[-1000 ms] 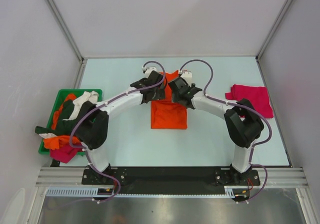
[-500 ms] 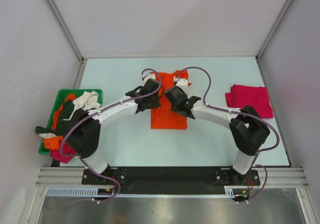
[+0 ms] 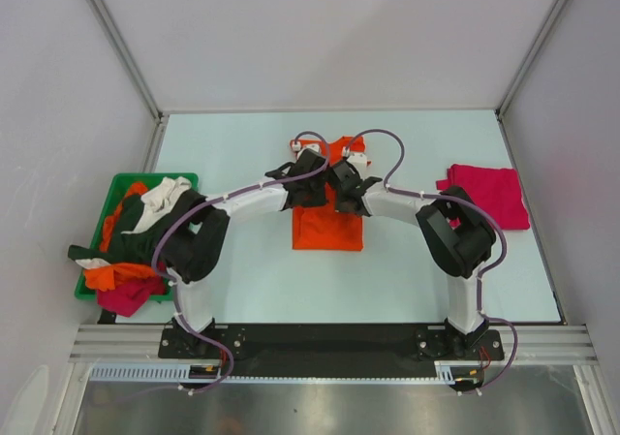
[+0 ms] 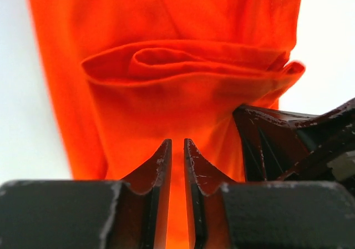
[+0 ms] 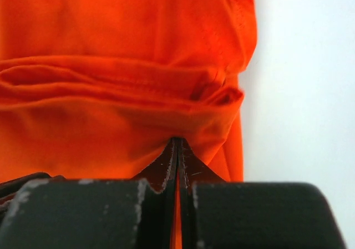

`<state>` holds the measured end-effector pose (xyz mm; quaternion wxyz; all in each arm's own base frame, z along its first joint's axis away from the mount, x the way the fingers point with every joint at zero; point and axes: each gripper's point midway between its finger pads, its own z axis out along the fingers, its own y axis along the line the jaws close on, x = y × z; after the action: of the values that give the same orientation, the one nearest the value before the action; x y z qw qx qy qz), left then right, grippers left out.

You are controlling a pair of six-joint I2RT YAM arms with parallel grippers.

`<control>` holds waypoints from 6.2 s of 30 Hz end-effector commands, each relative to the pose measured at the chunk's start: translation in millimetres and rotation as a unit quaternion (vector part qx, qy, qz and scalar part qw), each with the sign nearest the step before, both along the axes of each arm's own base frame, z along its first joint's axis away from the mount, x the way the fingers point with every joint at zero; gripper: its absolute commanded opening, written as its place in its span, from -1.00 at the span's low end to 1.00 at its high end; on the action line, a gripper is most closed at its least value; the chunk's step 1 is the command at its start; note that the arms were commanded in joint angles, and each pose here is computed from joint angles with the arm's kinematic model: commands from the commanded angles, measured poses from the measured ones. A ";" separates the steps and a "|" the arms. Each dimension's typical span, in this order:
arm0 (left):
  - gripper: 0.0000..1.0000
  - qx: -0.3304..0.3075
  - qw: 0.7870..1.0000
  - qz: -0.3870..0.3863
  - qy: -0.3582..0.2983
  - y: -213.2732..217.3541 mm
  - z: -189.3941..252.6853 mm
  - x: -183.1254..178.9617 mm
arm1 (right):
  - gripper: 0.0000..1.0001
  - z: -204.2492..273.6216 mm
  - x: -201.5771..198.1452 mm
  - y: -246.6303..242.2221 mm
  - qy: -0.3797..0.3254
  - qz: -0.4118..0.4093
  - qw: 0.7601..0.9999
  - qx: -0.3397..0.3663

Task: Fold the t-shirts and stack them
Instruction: Fold the folded rectangular tshirt in 1/3 of the way, then grab one side of the 2/3 rectangular tshirt with both arms, then fold the long partially folded tshirt into a neat square

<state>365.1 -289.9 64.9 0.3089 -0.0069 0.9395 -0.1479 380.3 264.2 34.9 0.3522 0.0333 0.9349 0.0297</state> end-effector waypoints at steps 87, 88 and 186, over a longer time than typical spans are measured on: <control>-0.09 0.036 0.998 0.046 0.032 65.1 -38.1 -95.7 | -0.20 -32.7 -137.1 -43.5 0.062 0.003 0.998 0.004; -0.09 0.039 0.998 0.045 0.036 65.3 -40.9 -96.3 | -0.20 -33.1 -137.5 -43.9 0.063 0.003 0.998 0.003; -1.00 0.033 0.991 0.101 -0.085 57.2 82.4 108.1 | -1.00 79.3 122.4 -64.9 -0.085 -0.084 0.993 0.012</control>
<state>451.5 -242.6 146.7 0.3951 -0.0760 0.9099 -0.1009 483.1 204.5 118.0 0.4225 0.1138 0.8988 0.0281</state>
